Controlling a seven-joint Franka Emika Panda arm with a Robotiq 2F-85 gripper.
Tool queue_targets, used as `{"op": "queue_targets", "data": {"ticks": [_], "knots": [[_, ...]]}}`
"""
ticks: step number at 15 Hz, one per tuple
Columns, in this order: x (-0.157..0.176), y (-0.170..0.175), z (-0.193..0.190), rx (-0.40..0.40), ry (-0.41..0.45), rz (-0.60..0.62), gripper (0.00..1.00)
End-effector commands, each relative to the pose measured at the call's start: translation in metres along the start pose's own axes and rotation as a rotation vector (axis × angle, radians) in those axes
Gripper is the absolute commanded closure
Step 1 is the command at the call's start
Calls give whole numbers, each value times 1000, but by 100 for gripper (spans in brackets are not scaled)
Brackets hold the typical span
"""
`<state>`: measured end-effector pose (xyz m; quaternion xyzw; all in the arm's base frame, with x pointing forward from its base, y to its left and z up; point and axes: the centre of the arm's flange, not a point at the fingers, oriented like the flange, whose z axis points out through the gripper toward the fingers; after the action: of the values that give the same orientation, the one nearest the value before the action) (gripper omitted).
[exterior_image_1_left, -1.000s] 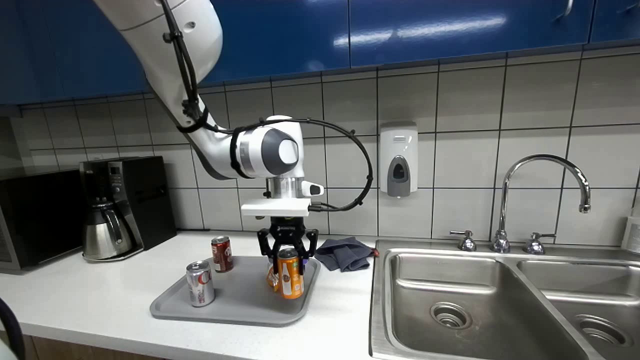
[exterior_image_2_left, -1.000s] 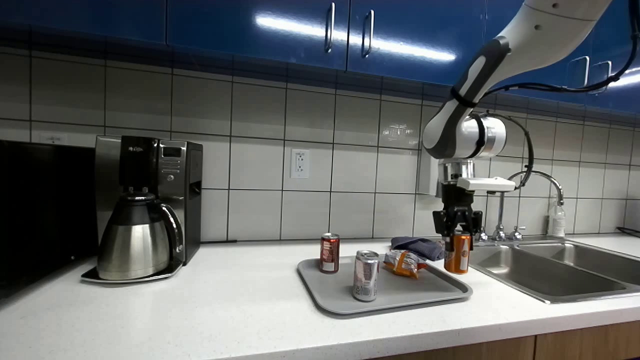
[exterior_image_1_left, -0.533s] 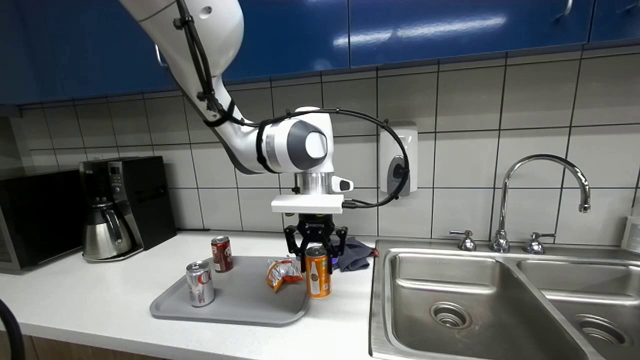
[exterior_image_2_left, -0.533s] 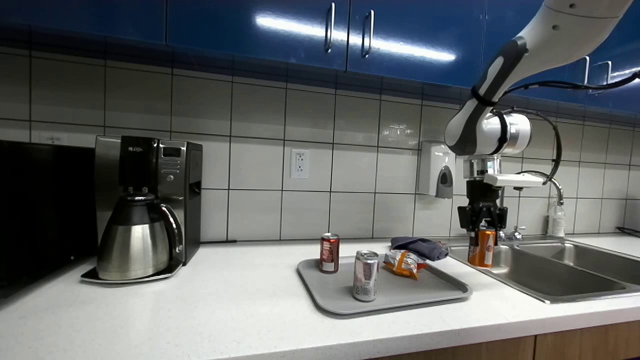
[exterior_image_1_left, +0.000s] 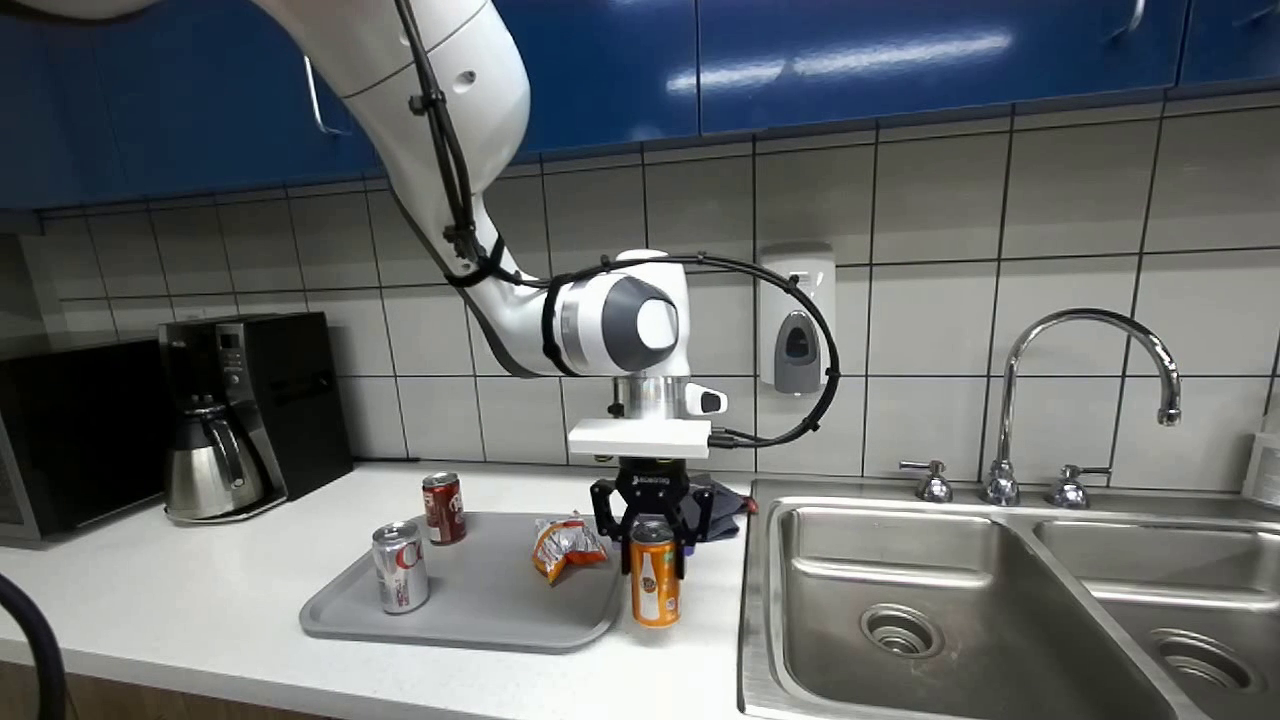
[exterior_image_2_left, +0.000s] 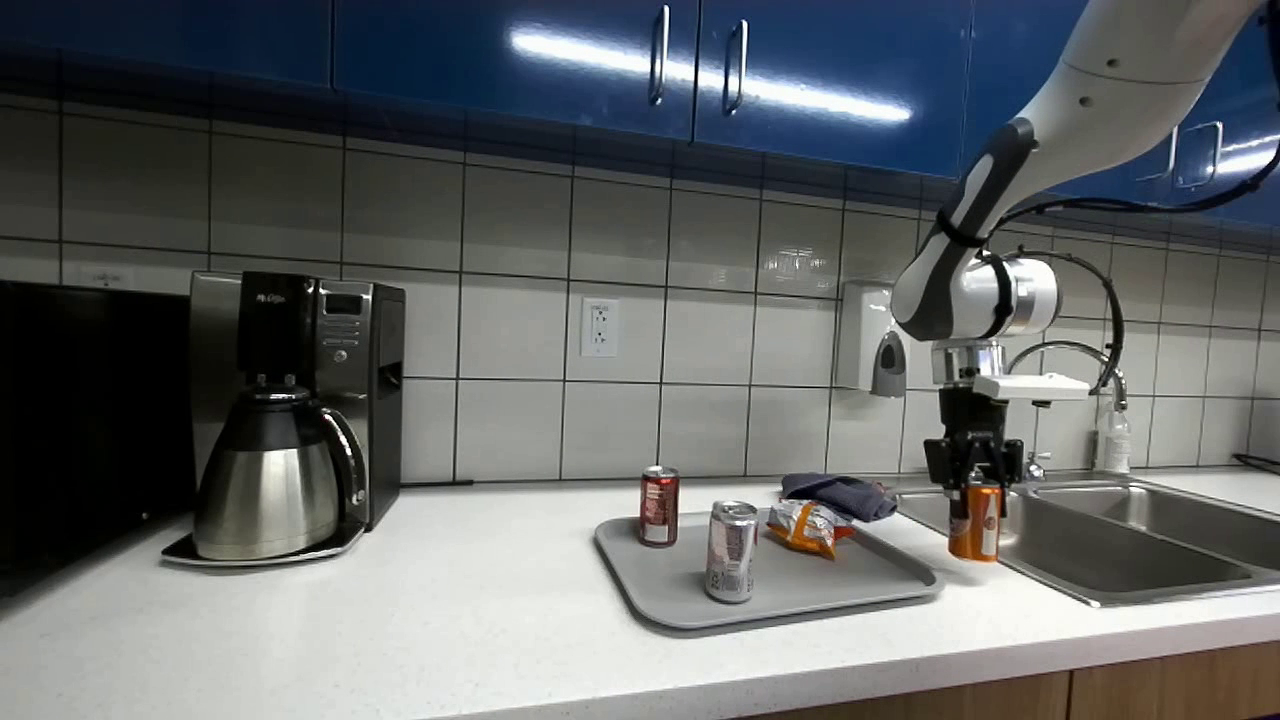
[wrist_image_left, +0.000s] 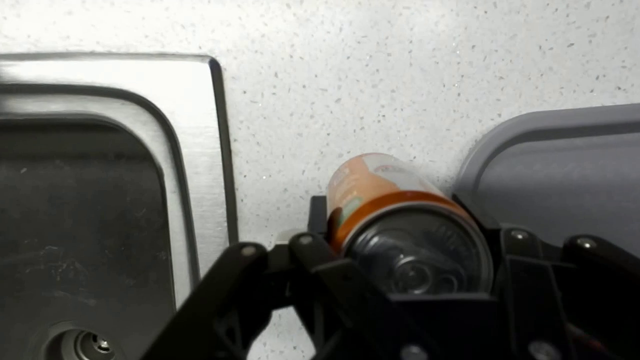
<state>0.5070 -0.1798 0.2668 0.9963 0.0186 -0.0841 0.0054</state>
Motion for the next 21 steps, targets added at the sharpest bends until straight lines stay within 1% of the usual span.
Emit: {"op": "queue_targets", "data": {"ticks": [1,5,9,10,11,12,13,21], "knots": [[15,15,6,-20,-8,-5,62],[17,22,13,-26,-17,-5,62],[14,19,13,-41,-28,-21,62],[12,18,13,-47,-32,-32,12],[11,18,13,-52,-35,-38,11],[11,18,13,-55,-39,-42,5],[11,18,13,-56,-40,-44,1],[8,18,2,-46,-38,-43,0]]}}
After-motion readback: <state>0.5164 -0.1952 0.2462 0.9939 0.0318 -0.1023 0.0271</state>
